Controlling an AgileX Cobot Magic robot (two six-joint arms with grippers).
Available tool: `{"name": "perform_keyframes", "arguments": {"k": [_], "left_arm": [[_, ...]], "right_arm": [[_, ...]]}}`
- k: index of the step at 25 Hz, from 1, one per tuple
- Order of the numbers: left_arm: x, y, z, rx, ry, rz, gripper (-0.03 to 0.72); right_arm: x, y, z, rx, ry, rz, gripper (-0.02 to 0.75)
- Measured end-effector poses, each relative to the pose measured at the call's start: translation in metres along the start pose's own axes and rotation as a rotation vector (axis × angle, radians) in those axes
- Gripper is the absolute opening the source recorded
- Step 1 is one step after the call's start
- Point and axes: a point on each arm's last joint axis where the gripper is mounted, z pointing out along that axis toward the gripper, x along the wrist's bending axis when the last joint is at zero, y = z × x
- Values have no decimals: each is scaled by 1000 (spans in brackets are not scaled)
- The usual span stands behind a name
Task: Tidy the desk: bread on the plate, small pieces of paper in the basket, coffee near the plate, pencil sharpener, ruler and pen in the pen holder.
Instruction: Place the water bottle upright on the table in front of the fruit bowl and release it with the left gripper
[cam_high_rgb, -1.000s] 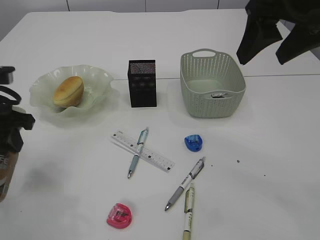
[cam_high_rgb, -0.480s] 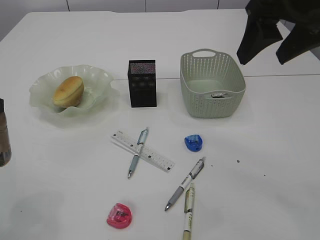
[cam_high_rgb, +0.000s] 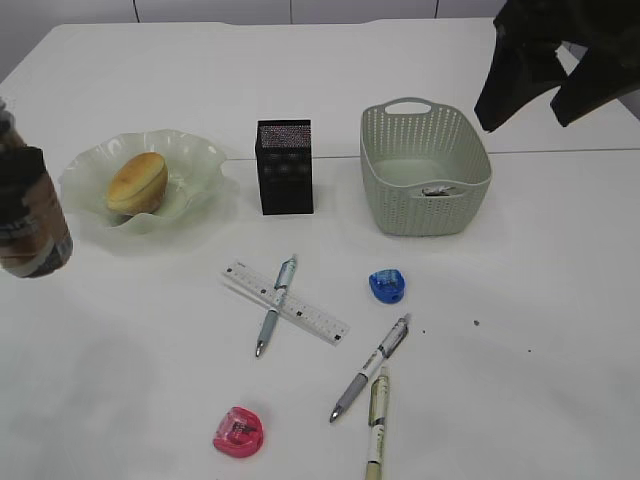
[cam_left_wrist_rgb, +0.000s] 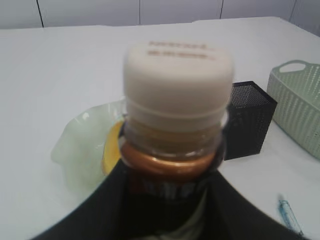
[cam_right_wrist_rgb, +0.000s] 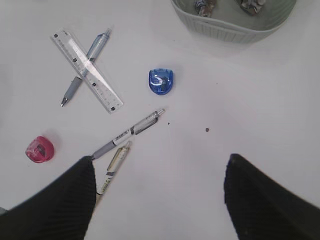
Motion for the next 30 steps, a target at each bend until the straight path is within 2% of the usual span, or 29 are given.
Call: {"name": "perform_keyframes", "arguments": {"k": [4,11,17,30], "left_arm": [[2,-10,18,-58,-2,7,252],[10,-49,52,-113,23,-42,252],[16,-85,69,-23,50,-62,252],[18,-95,92,-12,55,-65,252]], "right_arm": [[0,0,0,0,0,-8,584],[0,0,0,0,0,-37,584],[0,0,0,0,0,-53,585],[0,0,0,0,-2,-69,585]]}}
